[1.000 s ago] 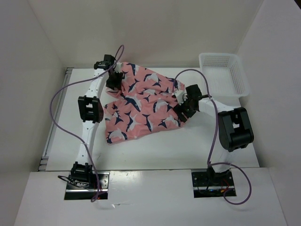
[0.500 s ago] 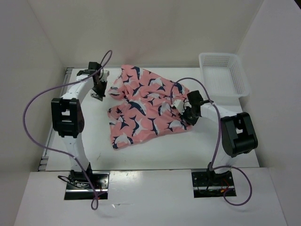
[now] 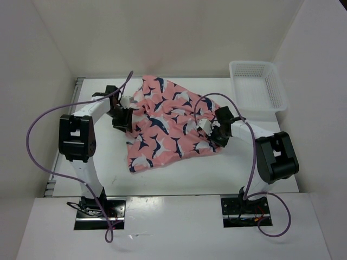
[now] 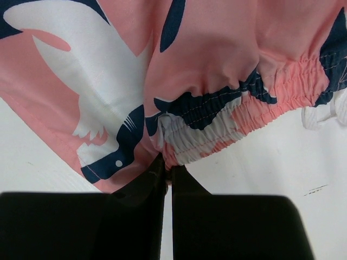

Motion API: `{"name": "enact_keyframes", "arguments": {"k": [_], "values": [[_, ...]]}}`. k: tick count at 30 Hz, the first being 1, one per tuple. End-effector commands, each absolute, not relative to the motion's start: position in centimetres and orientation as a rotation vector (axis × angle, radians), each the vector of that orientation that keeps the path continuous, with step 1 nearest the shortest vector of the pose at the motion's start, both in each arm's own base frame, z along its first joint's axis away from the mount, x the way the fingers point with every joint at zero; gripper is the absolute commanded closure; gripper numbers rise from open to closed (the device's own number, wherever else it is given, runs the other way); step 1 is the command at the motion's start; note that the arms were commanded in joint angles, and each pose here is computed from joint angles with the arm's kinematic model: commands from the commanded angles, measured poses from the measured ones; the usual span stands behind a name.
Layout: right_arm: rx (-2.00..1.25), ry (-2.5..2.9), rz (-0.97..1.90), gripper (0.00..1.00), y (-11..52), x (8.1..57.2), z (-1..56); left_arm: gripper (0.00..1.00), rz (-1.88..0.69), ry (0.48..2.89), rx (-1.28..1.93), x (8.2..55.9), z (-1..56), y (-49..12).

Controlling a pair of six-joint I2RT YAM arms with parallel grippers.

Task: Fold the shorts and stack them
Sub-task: Flatten the shorts out

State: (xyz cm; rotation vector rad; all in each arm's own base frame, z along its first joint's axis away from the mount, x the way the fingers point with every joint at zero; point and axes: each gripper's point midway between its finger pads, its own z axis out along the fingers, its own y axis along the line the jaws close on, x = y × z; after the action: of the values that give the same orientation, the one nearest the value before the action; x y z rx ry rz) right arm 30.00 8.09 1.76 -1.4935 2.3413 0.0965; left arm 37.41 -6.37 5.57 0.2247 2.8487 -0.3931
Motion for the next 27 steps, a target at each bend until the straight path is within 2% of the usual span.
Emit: {"name": "enact_keyframes", "arguments": {"k": [1, 10, 14, 16, 17, 20, 21, 22, 24, 27], "values": [[-1.541, 2.341, 0.096, 0.95, 7.8, 28.7, 2.0, 0.51, -0.693, 2.844, 0.183, 37.3, 5.4, -8.1], [-1.545, 2.35, 0.101, 0.93, 7.6, 28.1, 1.7, 0.36, -0.799, 2.817, 0.205, 38.2, 3.5, -9.5], [-1.549, 2.354, 0.117, 0.93, 7.7, 27.7, 1.4, 0.39, -0.884, 2.735, 0.276, 39.5, 4.6, -11.7], [-1.549, 2.354, 0.117, 0.93, 7.7, 27.7, 1.4, 0.46, -0.9, 2.73, 0.298, 39.5, 4.4, -12.4], [-1.549, 2.354, 0.117, 0.93, 7.7, 27.7, 1.4, 0.57, -0.902, 2.731, 0.311, 39.3, 4.4, -12.8], [-1.549, 2.354, 0.117, 0.93, 7.7, 27.7, 1.4, 0.73, -0.872, 2.76, 0.301, 39.3, 3.4, -12.4], [-1.549, 2.354, 0.117, 0.93, 7.7, 27.7, 1.4, 0.85, -0.855, 2.765, 0.299, 39.3, 3.3, -12.2], [-1.549, 2.354, 0.117, 0.95, 7.7, 27.7, 1.4, 0.9, -0.827, 2.773, 0.296, 39.4, 3.1, -11.9], [-1.566, 2.332, 0.109, 0.98, 7.7, 27.9, 1.7, 0.98, -0.784, 2.75, 0.268, 40.6, 3.5, -10.7], [-1.61, 2.327, 0.099, 0.99, 7.3, 27.3, 1.6, 1.0, -0.605, 2.672, 0.205, 44.2, 6.0, -6.9]]}}
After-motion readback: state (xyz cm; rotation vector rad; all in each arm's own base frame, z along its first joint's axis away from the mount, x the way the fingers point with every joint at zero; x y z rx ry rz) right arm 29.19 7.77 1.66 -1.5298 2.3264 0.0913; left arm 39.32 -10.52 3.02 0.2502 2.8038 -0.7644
